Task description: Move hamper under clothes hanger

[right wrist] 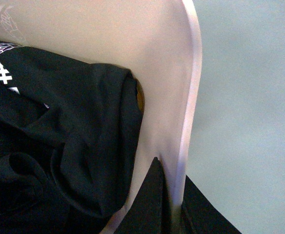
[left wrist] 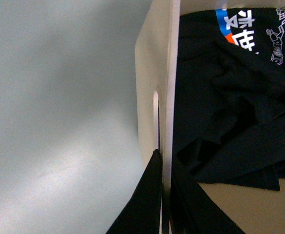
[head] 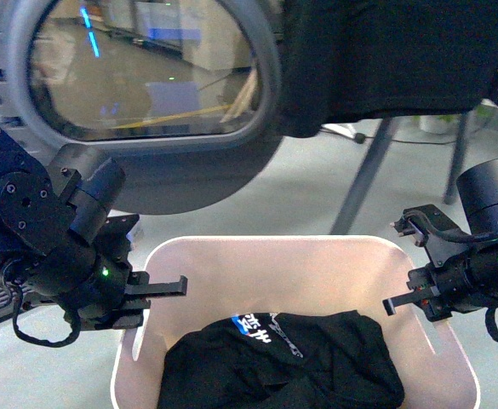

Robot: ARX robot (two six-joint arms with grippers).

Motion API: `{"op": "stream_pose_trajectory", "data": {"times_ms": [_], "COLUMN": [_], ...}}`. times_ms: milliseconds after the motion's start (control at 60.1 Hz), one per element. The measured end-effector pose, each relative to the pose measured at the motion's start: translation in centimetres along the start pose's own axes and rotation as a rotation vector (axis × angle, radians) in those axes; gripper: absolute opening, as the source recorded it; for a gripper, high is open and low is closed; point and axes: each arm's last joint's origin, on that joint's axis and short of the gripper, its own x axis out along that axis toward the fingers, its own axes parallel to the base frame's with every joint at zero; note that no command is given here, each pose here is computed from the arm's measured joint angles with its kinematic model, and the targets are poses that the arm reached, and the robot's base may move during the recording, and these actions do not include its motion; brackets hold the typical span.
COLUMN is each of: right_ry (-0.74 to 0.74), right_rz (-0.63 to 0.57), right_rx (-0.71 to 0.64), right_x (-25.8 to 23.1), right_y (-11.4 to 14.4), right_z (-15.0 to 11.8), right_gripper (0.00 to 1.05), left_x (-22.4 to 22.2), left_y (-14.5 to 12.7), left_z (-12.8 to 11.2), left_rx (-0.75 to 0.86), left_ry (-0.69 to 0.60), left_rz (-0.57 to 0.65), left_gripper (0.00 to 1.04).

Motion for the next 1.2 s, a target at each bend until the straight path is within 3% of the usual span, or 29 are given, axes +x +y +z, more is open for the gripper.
{"op": "stream_pose_trajectory", "data": {"times_ms": [1199], "right_ry": [-0.002], "right_rz": [-0.004], "right_rx": [0.001], "right_x": [-0.11], "right_y": [-0.08], "right_z": [0.06], "right_gripper": [0.03], "left_x": [-0.02], "left_y": [-0.04], "left_z": [0.01], "left_rx": [0.001], "left_ry": [0.000], "left_rz": [-0.004], "left_gripper": [0.04]}}
